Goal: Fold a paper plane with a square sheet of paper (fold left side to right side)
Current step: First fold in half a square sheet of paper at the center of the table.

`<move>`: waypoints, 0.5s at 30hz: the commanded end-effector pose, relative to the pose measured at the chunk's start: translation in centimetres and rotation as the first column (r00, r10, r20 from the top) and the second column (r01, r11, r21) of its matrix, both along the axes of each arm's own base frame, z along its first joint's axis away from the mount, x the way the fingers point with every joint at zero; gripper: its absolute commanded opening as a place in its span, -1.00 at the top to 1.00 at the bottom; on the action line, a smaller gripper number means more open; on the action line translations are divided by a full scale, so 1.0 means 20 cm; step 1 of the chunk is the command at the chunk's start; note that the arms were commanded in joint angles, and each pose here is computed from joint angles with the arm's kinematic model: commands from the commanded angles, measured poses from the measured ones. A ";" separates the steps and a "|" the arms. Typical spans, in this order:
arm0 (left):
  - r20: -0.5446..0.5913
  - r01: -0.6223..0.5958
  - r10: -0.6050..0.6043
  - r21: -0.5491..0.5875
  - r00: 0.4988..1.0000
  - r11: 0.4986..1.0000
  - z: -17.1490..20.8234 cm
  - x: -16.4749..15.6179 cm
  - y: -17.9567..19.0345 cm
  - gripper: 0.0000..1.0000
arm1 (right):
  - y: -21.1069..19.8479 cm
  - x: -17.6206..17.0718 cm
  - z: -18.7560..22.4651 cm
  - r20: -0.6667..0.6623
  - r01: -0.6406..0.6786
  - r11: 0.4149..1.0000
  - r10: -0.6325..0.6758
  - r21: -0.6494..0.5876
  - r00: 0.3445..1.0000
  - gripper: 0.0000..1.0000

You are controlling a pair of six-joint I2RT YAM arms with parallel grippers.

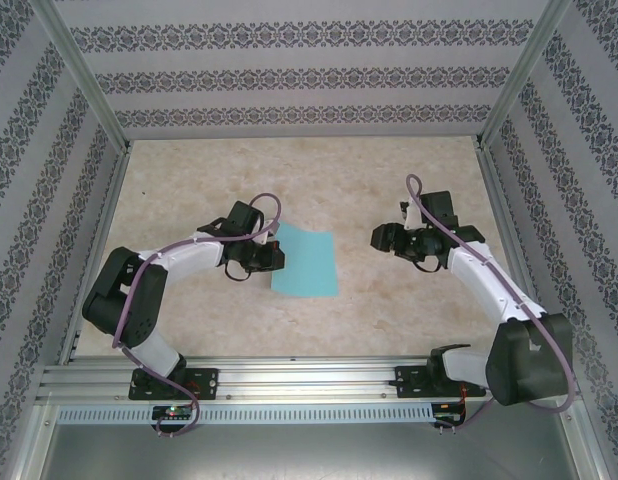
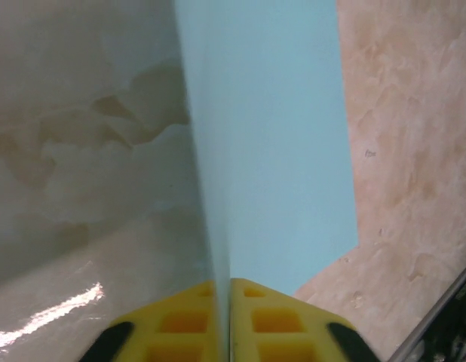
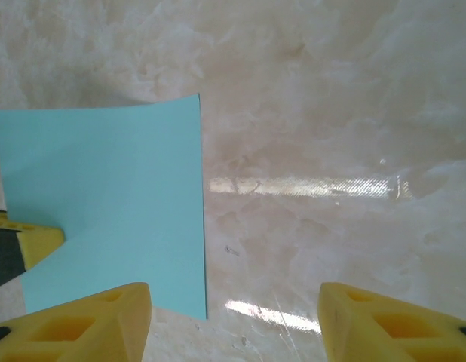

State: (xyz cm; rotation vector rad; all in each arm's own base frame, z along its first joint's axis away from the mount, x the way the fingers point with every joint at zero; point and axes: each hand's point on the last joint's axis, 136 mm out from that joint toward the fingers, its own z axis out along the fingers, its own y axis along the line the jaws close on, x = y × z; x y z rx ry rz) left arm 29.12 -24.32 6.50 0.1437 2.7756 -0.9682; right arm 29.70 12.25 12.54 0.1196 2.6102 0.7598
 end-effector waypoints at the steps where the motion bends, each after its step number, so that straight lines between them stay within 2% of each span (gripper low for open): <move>1: 0.017 0.028 -0.029 0.034 0.999 0.999 0.03 0.01 -0.01 0.53 | 0.07 0.02 -0.06 -0.008 0.003 1.000 -0.003 0.028 1.000 -0.14; 3: 0.021 0.028 -0.029 0.024 0.999 0.999 0.05 0.02 -0.02 0.24 | 0.12 0.02 -0.10 -0.026 -0.013 0.999 0.014 0.041 1.000 -0.09; 8: 0.024 0.040 -0.039 -0.046 0.999 0.998 0.11 0.02 -0.07 0.09 | 0.21 0.04 -0.16 -0.058 -0.042 0.998 0.044 0.042 0.997 -0.02; 15: 0.048 0.063 -0.056 -0.136 0.997 0.989 0.20 0.04 -0.16 0.04 | 0.29 0.07 -0.20 -0.075 -0.021 0.993 0.029 0.112 0.997 0.03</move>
